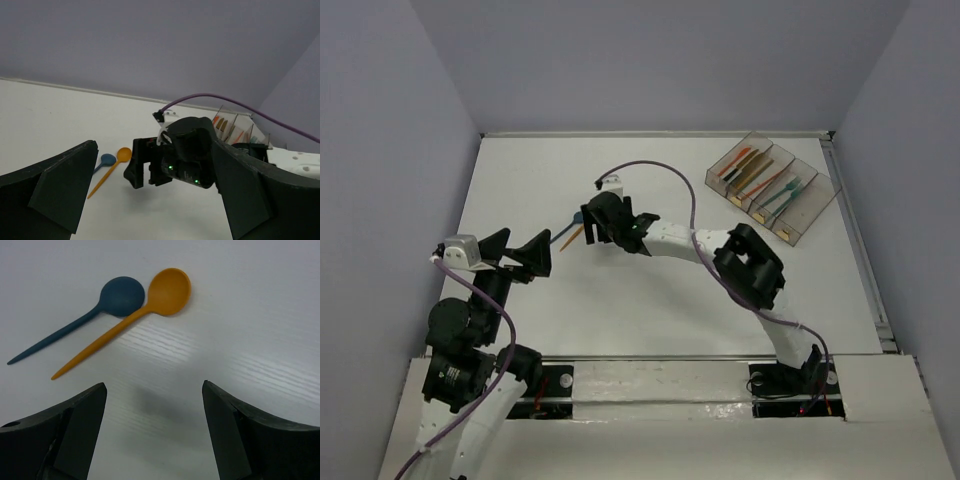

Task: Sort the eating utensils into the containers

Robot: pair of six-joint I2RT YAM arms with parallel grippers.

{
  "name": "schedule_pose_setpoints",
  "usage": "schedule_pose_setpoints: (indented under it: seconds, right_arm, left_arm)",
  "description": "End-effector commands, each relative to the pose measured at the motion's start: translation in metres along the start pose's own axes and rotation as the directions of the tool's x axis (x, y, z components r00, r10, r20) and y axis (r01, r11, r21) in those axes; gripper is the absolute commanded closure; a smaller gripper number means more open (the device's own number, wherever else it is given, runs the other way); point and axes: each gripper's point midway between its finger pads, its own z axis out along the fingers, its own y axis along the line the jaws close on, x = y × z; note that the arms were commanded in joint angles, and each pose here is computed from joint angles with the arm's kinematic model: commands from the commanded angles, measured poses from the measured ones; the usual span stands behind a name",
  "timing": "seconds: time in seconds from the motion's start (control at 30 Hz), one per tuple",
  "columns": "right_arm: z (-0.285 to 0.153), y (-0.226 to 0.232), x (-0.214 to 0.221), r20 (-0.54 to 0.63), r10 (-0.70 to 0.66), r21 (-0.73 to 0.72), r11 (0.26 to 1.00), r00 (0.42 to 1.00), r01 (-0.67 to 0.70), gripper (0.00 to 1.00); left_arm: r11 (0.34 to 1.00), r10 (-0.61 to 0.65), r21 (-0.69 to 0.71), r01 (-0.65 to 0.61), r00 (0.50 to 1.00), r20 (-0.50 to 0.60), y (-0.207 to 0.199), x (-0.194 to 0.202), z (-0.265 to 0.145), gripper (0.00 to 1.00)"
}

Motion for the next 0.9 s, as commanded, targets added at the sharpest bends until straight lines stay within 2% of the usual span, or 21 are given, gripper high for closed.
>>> schedule_pose_setpoints:
  seconds: [0.0,0.03,0.1,0.3,0.67,0.87]
  right_arm:
    - [0.015,0.012,-0.027,0.046,0.002,0.07,0.998,0.999,-0.005,0.17]
    - [0.027,0.014,-0.006,0.001,-0.024,0.086,0.996,1.0,0.024,0.17]
    - [0.031,0.028,-0.016,0.02,-0.023,0.076,0.997,1.0,0.022,0.17]
    - [0.054,0.034,0.004,0.0,-0.018,0.103,0.995,1.0,0.018,0.17]
    - [0.07,0.039,0.013,0.008,-0.025,0.124,0.992,1.0,0.024,0.17]
    - [0.07,0.05,0.022,-0.002,0.076,0.063,0.995,0.997,-0.076,0.17]
  left_arm:
    - [1.0,0.002,0.018,-0.003,0.998,0.064,-0.004,-0.016,-0.002,0.01]
    - [1.0,0.0,0.02,-0.002,0.998,0.067,-0.004,-0.016,-0.002,0.01]
    - [1.0,-0.001,0.02,-0.001,0.997,0.072,-0.004,-0.018,-0.003,0.01]
    - [0.999,-0.006,0.035,0.003,0.997,0.073,-0.007,-0.018,-0.004,0.01]
    - [0.999,-0.008,0.039,0.005,0.997,0.075,-0.008,-0.019,-0.006,0.01]
    - [0.999,-0.008,0.043,0.004,0.997,0.073,-0.008,-0.018,-0.006,0.01]
